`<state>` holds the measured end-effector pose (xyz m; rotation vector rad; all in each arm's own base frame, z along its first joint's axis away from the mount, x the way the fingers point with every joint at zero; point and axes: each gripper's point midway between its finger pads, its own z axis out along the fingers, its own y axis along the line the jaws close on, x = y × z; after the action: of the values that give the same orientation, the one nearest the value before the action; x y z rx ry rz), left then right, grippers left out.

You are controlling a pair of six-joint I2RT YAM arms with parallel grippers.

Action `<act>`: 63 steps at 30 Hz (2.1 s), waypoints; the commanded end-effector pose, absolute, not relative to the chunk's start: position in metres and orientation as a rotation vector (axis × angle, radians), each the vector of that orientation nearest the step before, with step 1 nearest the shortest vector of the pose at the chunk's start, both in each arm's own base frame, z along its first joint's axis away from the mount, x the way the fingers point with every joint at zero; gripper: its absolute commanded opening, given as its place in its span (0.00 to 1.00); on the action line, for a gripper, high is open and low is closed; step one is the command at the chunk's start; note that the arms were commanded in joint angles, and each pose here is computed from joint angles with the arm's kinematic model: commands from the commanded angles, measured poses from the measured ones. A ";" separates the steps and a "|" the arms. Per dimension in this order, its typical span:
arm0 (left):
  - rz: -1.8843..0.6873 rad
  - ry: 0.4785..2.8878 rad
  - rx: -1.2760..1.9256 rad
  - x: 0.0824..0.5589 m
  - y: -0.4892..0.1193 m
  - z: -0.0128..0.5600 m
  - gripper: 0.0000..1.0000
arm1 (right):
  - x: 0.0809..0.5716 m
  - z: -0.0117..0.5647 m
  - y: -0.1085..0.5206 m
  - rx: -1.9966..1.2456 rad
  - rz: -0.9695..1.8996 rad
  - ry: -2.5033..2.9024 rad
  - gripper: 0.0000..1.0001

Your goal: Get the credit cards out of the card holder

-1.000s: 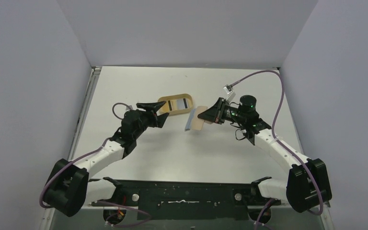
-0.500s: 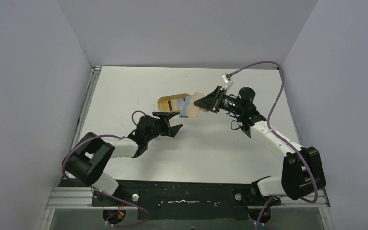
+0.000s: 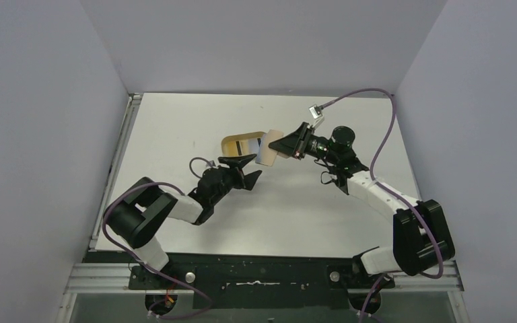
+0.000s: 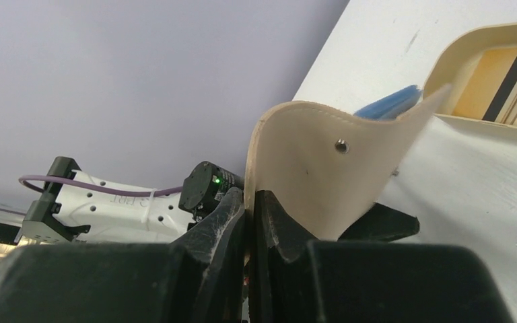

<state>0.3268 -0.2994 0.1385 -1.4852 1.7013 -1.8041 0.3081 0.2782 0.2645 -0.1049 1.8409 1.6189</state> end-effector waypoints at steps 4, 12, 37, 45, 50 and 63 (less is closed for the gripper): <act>-2.081 1.278 -1.732 0.339 -0.272 0.194 0.62 | 0.300 0.274 0.275 -0.124 1.592 1.783 0.00; -2.119 1.248 -1.726 0.340 -0.275 0.197 0.62 | 0.302 0.273 0.274 -0.107 1.589 1.776 0.00; -2.102 1.365 -1.565 0.339 -0.285 0.215 0.50 | 0.299 0.255 0.253 -0.092 1.547 1.842 0.00; -2.088 1.399 -1.522 0.340 -0.292 0.221 0.43 | 0.296 0.252 0.251 -0.103 1.542 1.857 0.00; -2.032 1.405 -1.518 0.339 -0.282 0.219 0.41 | 0.296 0.252 0.247 -0.099 1.541 1.857 0.00; -1.925 1.451 -1.488 0.338 -0.270 0.220 0.40 | 0.294 0.252 0.246 -0.110 1.549 1.859 0.00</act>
<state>0.3349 -0.2786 0.1990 -1.4455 1.5282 -1.8718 0.2992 0.2470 0.2269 -0.0240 1.9524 1.5422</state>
